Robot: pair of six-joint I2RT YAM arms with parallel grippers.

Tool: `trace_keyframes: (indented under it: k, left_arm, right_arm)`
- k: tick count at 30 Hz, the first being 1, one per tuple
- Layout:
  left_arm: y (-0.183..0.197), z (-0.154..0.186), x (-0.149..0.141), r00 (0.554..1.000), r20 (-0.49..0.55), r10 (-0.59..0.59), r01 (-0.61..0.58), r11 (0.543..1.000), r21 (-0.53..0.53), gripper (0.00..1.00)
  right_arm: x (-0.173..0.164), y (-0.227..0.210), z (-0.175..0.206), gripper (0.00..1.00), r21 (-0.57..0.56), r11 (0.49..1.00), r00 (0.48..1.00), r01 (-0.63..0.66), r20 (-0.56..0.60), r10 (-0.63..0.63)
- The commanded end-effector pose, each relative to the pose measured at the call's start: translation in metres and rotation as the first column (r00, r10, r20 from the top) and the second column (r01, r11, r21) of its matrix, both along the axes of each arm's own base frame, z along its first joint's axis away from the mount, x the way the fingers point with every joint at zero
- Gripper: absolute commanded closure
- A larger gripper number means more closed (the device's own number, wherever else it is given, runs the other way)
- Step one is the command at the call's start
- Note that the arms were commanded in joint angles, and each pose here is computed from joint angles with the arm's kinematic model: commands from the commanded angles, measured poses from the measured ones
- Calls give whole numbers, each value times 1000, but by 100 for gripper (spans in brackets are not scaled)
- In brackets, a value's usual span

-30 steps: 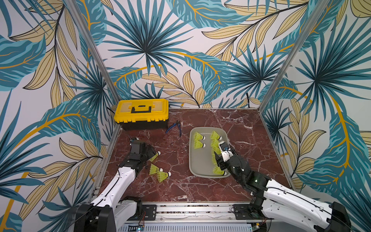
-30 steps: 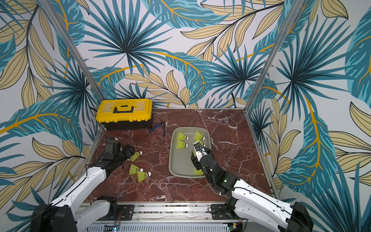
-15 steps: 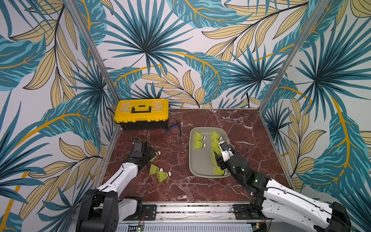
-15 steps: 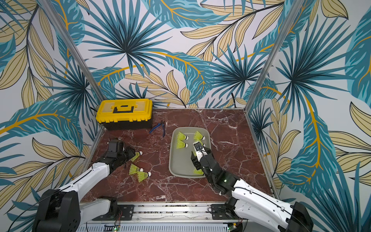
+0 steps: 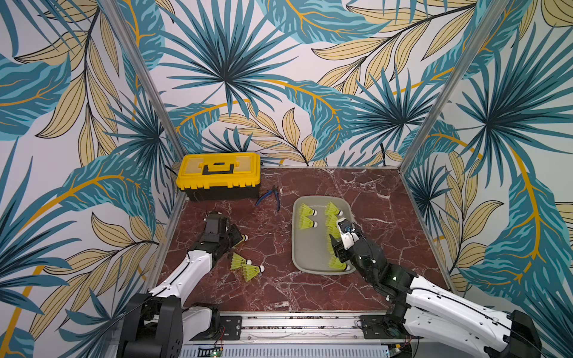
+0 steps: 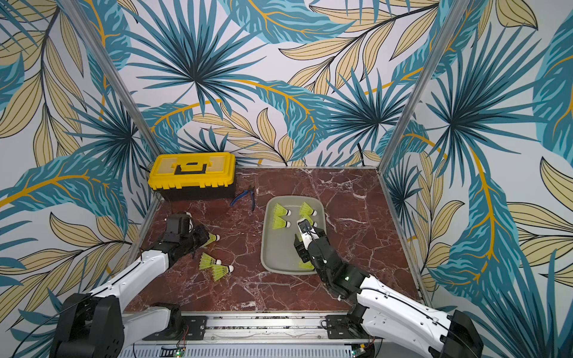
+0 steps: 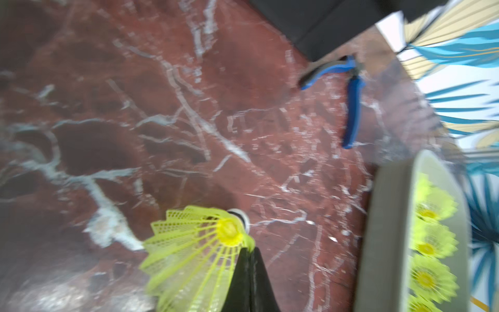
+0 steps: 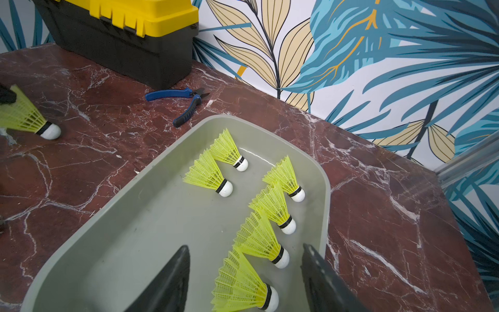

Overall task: Put the shuttlecocks into the storage box
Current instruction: Pick up the shuttlecock at the center of the board.

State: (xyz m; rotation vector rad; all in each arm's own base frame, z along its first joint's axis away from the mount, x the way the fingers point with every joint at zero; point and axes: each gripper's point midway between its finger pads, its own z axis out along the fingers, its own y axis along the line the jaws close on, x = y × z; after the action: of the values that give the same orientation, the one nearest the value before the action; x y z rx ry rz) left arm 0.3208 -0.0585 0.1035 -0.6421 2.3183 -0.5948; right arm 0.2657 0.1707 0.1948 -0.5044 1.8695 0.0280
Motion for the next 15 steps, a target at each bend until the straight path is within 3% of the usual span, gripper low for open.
trace_keyframes:
  k: [1, 15]
  left_arm:
    - [-26, 55, 14, 980, 147, -133, 145, 987, -74, 100]
    - [-112, 146, 2, 864, 297, -407, 461, 877, -140, 100]
  right_arm:
    - [1, 19, 6, 34, 15, 996, 997, -83, 1, 83]
    - [15, 101, 3, 34, -5, 931, 931, -364, -26, 364]
